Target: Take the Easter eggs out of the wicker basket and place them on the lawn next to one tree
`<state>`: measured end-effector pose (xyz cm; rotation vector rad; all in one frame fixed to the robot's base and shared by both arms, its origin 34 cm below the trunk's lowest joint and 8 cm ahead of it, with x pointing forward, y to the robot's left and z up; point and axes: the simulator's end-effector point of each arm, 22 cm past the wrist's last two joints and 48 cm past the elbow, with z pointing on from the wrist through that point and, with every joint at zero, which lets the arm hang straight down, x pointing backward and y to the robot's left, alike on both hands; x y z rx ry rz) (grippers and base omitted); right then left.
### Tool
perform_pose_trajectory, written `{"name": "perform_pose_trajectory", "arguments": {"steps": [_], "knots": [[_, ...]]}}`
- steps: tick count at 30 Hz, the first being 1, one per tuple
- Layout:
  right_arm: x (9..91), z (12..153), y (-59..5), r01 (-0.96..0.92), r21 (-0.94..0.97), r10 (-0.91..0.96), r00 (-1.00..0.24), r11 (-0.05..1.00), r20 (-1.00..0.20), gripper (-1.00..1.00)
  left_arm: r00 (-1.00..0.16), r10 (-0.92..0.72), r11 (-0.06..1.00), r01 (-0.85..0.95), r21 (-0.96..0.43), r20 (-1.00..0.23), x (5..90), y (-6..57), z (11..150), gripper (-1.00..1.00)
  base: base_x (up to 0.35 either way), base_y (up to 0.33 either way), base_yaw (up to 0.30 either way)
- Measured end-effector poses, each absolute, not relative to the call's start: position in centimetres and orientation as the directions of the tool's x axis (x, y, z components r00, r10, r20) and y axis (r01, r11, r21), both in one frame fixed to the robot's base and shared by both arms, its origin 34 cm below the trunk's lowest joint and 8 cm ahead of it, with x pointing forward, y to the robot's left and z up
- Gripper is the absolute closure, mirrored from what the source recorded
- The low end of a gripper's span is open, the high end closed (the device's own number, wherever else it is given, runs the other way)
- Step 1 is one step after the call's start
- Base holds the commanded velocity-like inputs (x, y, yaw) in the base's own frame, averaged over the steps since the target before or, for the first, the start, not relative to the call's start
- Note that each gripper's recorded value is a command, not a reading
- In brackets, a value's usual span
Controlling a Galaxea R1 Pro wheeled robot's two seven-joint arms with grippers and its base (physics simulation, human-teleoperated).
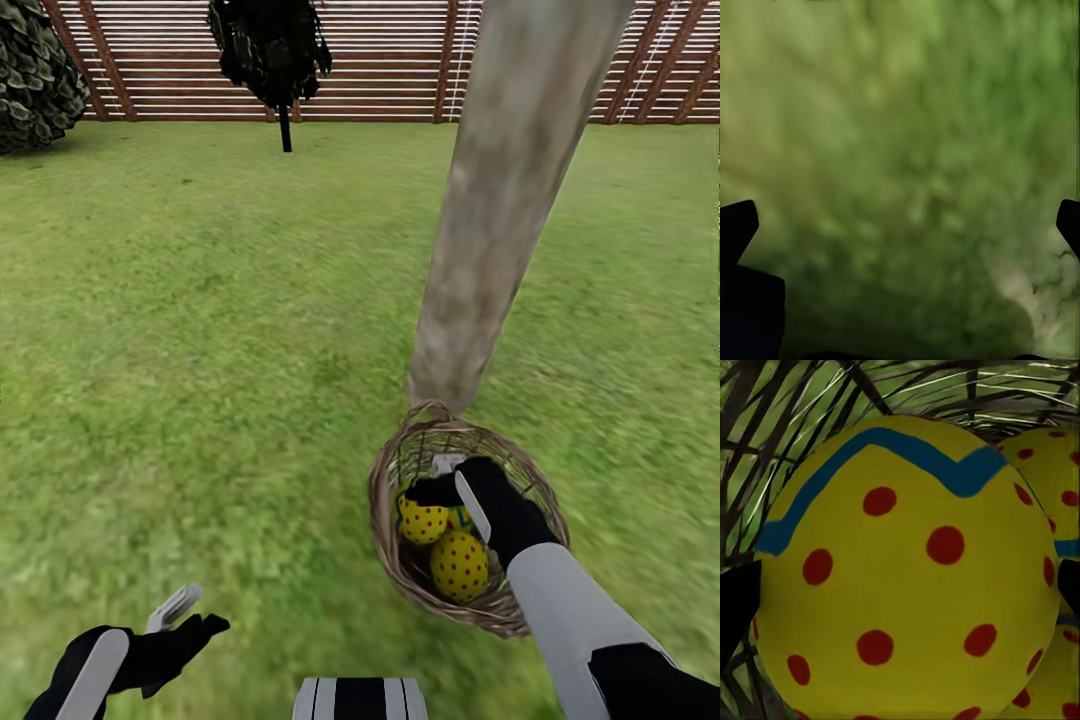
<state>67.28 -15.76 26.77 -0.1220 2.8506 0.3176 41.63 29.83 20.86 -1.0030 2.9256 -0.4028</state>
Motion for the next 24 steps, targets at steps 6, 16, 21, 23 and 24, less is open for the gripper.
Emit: {"name": "perform_pose_trajectory", "arguments": {"steps": [6, 16, 21, 23, 24], "knots": [[67.6, 27.6, -15.8, -0.115, 0.202, -0.053, -0.956, 0.973, -0.288, 1.0, -0.792, -0.608, 0.758, -0.599, -0.259, 0.052, 41.9, 29.8, 21.3, -1.0, 0.0, 0.0, 0.0], [67.7, 28.0, -15.7, -0.116, 0.203, -0.052, -0.954, 0.972, -0.295, 1.0, -0.791, -0.61, 0.757, -0.599, -0.26, 0.045, 42.0, 29.9, 21.5, -1.0, -0.06, 0.0, 0.0], [68.0, 28.8, -15.7, -0.119, 0.201, -0.053, -0.95, 0.972, -0.307, 1.0, -0.792, -0.61, 0.757, -0.595, -0.269, 0.036, 42.4, 29.9, 22.0, -1.0, -0.001, 0.0, 0.0], [67.9, 28.7, -15.8, -0.119, 0.2, -0.053, -0.951, 0.973, -0.305, 1.0, -0.792, -0.61, 0.757, -0.595, -0.27, 0.035, 42.4, 29.9, 22.0, -1.0, -0.005, 0.0, 0.0], [67.9, 28.7, -15.8, -0.118, 0.2, -0.053, -0.951, 0.973, -0.305, 1.0, -0.792, -0.61, 0.757, -0.595, -0.27, 0.034, 42.4, 29.8, 22.0, -1.0, -0.124, -0.016, 0.0]]}}
